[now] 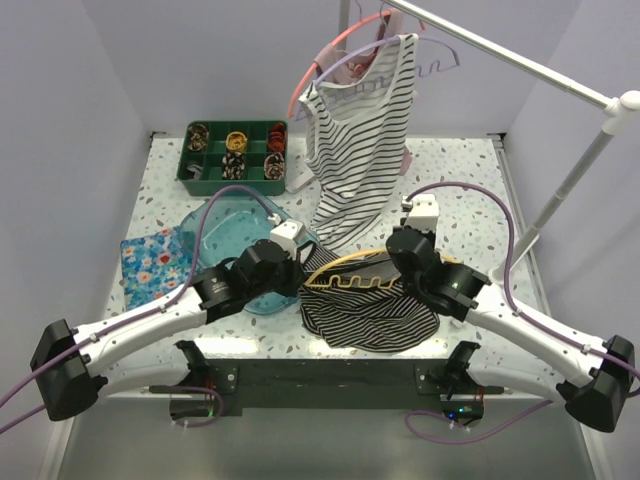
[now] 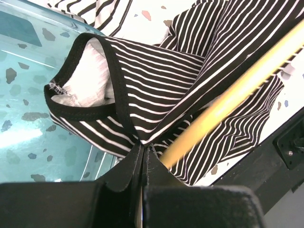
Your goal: Place the tank top on the hanger
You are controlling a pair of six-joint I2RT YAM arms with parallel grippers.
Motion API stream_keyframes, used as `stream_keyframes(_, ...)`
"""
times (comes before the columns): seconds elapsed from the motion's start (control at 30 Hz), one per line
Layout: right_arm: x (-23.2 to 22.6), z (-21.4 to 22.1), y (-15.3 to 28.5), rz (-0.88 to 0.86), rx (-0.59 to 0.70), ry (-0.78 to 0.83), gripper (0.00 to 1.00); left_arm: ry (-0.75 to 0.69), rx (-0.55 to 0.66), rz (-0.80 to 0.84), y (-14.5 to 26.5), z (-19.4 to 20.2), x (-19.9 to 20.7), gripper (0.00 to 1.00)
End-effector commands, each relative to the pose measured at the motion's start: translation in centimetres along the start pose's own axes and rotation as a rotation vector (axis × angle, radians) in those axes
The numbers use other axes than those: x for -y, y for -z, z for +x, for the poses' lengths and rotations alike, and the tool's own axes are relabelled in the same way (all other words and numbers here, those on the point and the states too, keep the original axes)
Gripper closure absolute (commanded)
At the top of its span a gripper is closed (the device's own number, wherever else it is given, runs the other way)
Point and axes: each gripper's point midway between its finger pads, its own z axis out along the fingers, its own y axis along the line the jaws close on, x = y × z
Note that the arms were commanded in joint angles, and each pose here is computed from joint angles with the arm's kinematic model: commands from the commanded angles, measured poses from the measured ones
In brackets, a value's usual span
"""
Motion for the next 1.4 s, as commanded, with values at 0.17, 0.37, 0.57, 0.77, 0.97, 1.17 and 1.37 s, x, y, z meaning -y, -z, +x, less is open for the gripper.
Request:
stream_keyframes(0.17, 1.5, -5.3, 0.4, 0.126, 0.133, -0.139, 1.00, 0.019, 0.040, 0.000, 2.1, -1.7, 0.1, 1.00)
stream_keyframes(0.37, 1.3, -7.2, 0.8, 0.101, 0.160, -0.181, 1.00, 0.016, 0.038, 0.011, 2.4, -1.6, 0.3, 1.00)
stream_keyframes(0.57, 1.3, -7.6, 1.0, 0.082, 0.184, -0.224, 1.00, 0.009, 0.069, 0.023, 3.2, -2.8, 0.6, 1.00)
stream_keyframes(0.77, 0.9, -9.0, 1.5, 0.052, 0.201, -0.274, 1.00, -0.011, 0.018, 0.021, 2.4, -1.4, 0.4, 1.00)
stream_keyframes(0.97, 0.7, -9.8, 1.6, 0.046, 0.208, -0.293, 1.00, -0.017, 0.000, 0.027, 2.0, -0.6, 0.3, 1.00)
stream_keyframes(1.17, 0.8, -10.5, 1.7, 0.045, 0.221, -0.314, 1.00, -0.021, -0.012, 0.034, 1.6, -0.2, 0.4, 1.00)
stream_keyframes(1.37, 0.8, -11.1, 1.5, 0.056, 0.232, -0.316, 1.00, -0.026, -0.012, 0.040, 1.7, -0.5, 0.6, 1.00)
